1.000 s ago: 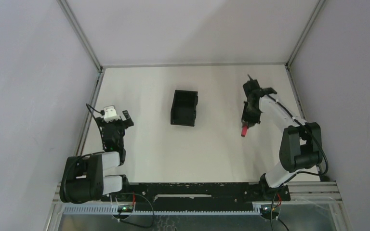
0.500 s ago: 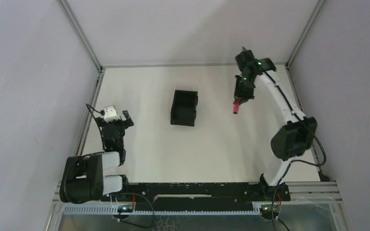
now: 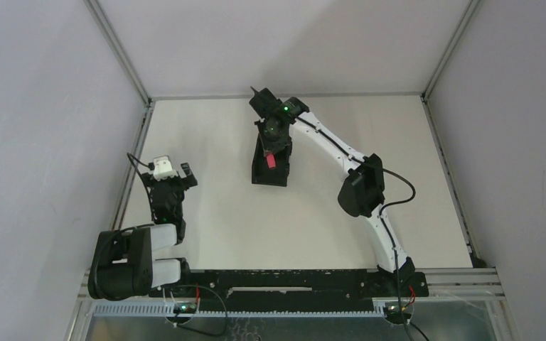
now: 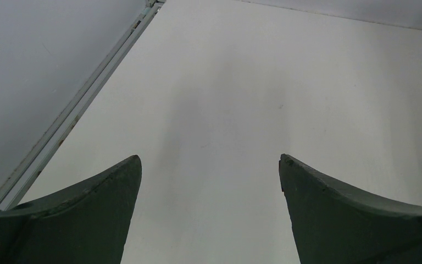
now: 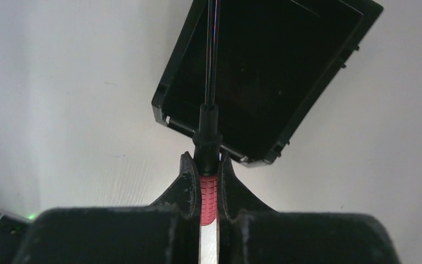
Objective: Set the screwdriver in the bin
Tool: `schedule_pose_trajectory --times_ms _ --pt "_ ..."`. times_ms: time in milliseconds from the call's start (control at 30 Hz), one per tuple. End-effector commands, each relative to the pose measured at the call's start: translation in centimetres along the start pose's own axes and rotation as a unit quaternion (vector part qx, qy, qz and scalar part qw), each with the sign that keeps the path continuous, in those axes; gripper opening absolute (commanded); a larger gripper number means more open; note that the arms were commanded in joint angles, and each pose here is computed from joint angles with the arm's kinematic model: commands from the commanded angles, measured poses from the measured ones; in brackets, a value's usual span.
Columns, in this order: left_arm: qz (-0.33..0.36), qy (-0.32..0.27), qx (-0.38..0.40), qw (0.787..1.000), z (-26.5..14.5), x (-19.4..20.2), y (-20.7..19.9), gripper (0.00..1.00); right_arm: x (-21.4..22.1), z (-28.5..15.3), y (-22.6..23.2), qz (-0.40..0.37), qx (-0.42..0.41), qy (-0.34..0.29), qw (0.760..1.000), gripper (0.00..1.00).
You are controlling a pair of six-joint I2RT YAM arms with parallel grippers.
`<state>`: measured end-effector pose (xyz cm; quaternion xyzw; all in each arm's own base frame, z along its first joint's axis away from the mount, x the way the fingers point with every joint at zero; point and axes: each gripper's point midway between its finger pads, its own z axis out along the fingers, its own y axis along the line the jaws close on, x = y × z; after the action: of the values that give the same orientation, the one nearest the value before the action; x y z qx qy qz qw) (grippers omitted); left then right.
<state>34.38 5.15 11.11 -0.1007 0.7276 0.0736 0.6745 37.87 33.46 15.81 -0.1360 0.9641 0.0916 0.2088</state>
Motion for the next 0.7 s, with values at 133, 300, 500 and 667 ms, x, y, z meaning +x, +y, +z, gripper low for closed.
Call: schedule_pose_trajectory --times_ms 133,300,500,667 --pt "0.001 -0.037 0.0 0.999 0.8 -2.5 -0.2 1.0 -2.1 4.5 -0.7 -0.065 0.042 -0.067 0.995 0.0" --pt "0.001 -0.037 -0.001 0.999 0.8 -2.6 -0.2 1.0 -0.2 8.1 -1.5 -0.07 0.069 -0.031 0.995 0.0" --pt "0.001 -0.036 0.0 0.999 0.8 -2.5 -0.2 1.0 1.1 8.7 -1.8 -0.062 0.074 -0.011 0.995 0.22" --pt "0.001 -0.037 0.0 0.999 0.8 -2.6 -0.2 1.0 -0.4 6.3 -1.3 -0.044 0.062 -0.043 0.996 0.38"
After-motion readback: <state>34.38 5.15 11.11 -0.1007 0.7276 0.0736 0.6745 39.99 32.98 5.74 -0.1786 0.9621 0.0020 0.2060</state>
